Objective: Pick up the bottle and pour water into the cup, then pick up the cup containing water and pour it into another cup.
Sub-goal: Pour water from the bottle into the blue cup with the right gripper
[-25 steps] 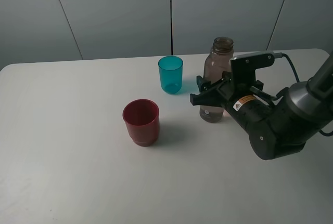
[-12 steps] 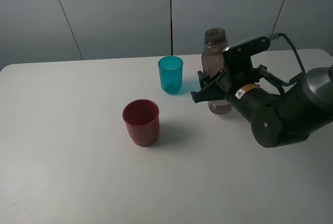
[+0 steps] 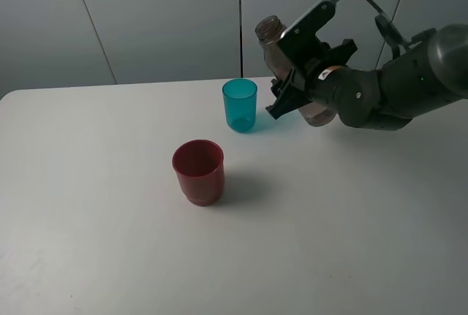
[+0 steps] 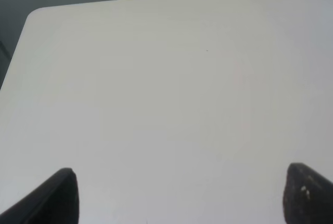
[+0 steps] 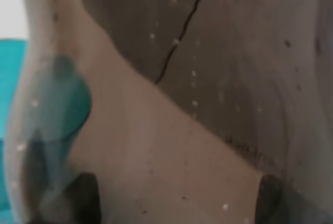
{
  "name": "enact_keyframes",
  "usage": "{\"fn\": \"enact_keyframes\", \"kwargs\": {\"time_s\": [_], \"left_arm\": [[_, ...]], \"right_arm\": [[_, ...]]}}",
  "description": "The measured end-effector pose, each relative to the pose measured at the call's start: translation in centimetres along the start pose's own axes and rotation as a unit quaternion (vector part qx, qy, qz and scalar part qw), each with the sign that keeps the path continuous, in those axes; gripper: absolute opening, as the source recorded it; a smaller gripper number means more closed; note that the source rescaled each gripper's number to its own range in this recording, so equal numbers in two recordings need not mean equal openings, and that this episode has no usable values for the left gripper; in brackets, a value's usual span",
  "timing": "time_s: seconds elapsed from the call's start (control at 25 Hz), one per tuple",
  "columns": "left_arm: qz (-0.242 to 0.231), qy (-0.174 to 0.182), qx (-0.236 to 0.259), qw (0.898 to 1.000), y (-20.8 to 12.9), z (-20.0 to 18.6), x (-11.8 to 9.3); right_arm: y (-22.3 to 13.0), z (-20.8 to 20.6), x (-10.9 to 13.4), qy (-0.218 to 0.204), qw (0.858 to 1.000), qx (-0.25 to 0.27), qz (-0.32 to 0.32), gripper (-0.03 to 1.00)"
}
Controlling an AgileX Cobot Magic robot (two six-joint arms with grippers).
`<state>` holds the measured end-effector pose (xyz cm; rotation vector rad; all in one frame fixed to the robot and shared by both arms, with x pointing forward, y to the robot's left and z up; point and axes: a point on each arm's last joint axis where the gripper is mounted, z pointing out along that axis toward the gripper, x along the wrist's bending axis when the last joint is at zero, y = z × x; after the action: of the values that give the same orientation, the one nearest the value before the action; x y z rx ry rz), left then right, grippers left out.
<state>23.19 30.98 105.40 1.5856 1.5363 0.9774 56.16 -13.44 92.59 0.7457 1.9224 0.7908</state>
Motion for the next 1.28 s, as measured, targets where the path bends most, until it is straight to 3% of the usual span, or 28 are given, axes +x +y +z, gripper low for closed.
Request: {"fn": "enact_keyframes", "kwargs": {"time_s": [0.32,0.8,1.12,1.28], "left_arm": [[-0.001,0.000,0.000,1.000,0.0,0.0,0.0],[-0.001,0.000,0.000,1.000,0.0,0.0,0.0],[-0.001,0.000,0.000,1.000,0.0,0.0,0.0],[-0.001,0.000,0.000,1.000,0.0,0.0,0.0]], "right_arm": [[2.2,1.7,-1.8,-0.026,0.991,-0.007,-0.130,0.05],[0.4,4.7,-0.6,-0.014,0.950,0.045,-0.308,0.05],[0.1,5.2,-0.5,-0.014,0.921,0.051,-0.385,0.05],[0.4,6.0,-0.5,-0.018,0.918,0.050,-0.394,0.05]]}}
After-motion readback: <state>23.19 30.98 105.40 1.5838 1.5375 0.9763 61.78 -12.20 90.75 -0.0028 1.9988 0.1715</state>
